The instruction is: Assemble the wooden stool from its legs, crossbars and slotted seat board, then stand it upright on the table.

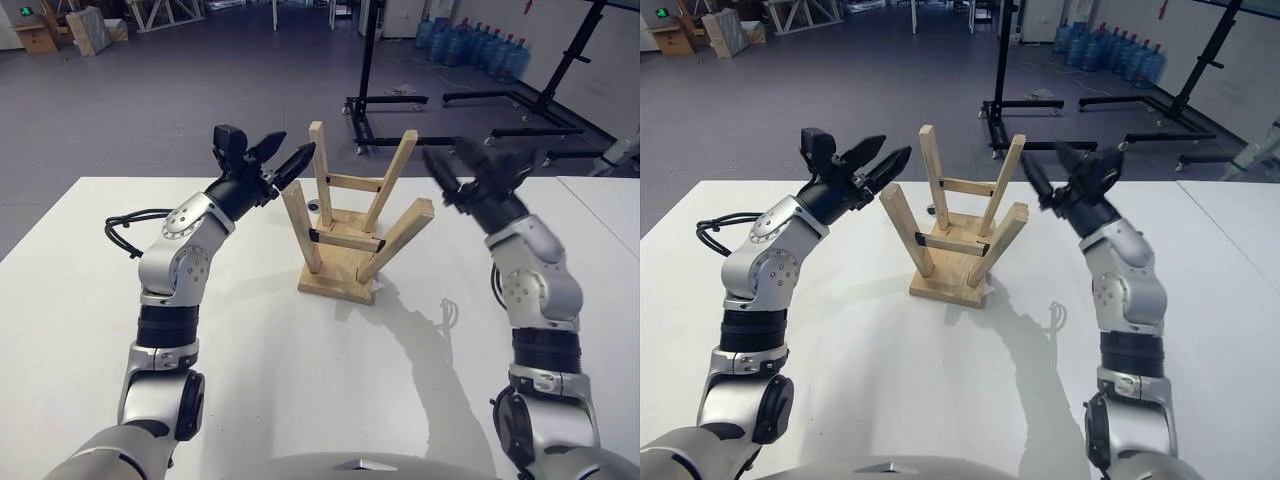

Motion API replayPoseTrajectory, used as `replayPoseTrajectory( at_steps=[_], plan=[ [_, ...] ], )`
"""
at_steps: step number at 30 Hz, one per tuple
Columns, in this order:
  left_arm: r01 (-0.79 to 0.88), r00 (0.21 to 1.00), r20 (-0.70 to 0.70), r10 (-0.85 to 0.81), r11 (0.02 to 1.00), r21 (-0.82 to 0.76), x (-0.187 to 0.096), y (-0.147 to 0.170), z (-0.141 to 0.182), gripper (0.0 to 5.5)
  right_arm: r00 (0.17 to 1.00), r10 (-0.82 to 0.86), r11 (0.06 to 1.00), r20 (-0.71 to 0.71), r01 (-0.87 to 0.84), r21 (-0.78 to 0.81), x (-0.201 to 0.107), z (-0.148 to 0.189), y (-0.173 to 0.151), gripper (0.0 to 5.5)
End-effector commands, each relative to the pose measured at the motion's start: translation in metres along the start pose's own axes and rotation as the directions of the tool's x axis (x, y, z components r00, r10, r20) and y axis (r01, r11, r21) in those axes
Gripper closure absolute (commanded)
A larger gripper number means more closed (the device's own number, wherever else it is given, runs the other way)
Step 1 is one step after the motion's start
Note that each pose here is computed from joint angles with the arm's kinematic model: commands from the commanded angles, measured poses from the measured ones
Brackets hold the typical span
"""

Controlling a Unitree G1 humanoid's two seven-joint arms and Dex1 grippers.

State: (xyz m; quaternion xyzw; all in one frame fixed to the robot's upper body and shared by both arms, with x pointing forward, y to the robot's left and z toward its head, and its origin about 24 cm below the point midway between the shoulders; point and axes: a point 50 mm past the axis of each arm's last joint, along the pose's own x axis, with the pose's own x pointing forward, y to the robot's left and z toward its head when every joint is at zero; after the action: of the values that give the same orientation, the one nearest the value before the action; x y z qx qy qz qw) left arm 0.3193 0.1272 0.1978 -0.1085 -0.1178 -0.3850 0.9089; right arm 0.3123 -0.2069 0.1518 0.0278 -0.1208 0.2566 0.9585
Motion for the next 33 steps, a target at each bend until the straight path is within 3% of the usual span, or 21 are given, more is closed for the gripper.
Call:
replayPoseTrajectory(
  at_steps=[1, 5, 9, 13, 18, 21, 24, 28, 30, 33],
  plan=[
    [-0.038, 0.999, -0.003, 0.038, 0.999, 0.026, -0.007, 0.009, 0.005, 1.94, 0.963, 0.192, 0.977, -0.187, -0.205, -0.052, -0.004, -0.044, 0.029, 2.02],
    [-0.121, 0.992, 0.037, 0.119, 0.991, 0.055, -0.018, 0.025, 0.02, 1.94, 0.853, 0.48, 0.876, -0.206, -0.479, 0.06, -0.028, -0.044, 0.075, 2.02],
    [-0.203, 0.979, 0.047, 0.2, 0.976, 0.085, -0.035, 0.039, 0.028, 1.94, 0.766, 0.601, 0.796, -0.226, -0.6, 0.083, -0.044, -0.027, 0.1, 2.02],
    [-0.225, 0.974, 0.042, 0.221, 0.969, 0.105, -0.046, 0.042, 0.03, 1.94, 0.76, 0.59, 0.8, -0.274, -0.596, 0.069, -0.057, -0.01, 0.093, 2.02],
    [-0.185, 0.982, 0.053, 0.18, 0.976, 0.11, -0.048, 0.033, 0.034, 1.94, 0.747, 0.587, 0.809, -0.311, -0.553, 0.198, -0.092, 0.009, 0.065, 2.02],
    [-0.101, 0.994, 0.043, 0.098, 0.991, 0.089, -0.047, 0.02, 0.028, 1.94, 0.831, 0.548, 0.83, -0.093, -0.526, 0.184, -0.086, 0.043, 0.045, 2.02],
    [-0.061, 0.998, 0.037, 0.059, 0.995, 0.072, -0.045, 0.014, 0.023, 1.94, 0.818, 0.565, 0.809, 0.105, -0.574, 0.122, -0.07, 0.082, 0.045, 2.02],
    [-0.02, 1.0, 0.006, 0.02, 0.998, 0.059, -0.046, 0.009, 0.015, 1.94, 0.887, 0.397, 0.913, 0.236, -0.408, -0.002, -0.034, 0.111, 0.024, 2.02],
    [0.007, 1.0, -0.029, -0.006, 0.999, 0.05, -0.05, 0.007, 0.008, 1.94, 0.918, 0.35, 0.935, 0.188, -0.355, -0.009, -0.022, 0.098, 0.018, 2.02],
    [0.027, 0.994, -0.108, -0.023, 0.999, 0.041, -0.065, 0.008, -0.007, 1.94, 0.926, 0.377, 0.926, -0.013, -0.377, 0.023, -0.023, 0.051, 0.024, 2.02]
  ],
)
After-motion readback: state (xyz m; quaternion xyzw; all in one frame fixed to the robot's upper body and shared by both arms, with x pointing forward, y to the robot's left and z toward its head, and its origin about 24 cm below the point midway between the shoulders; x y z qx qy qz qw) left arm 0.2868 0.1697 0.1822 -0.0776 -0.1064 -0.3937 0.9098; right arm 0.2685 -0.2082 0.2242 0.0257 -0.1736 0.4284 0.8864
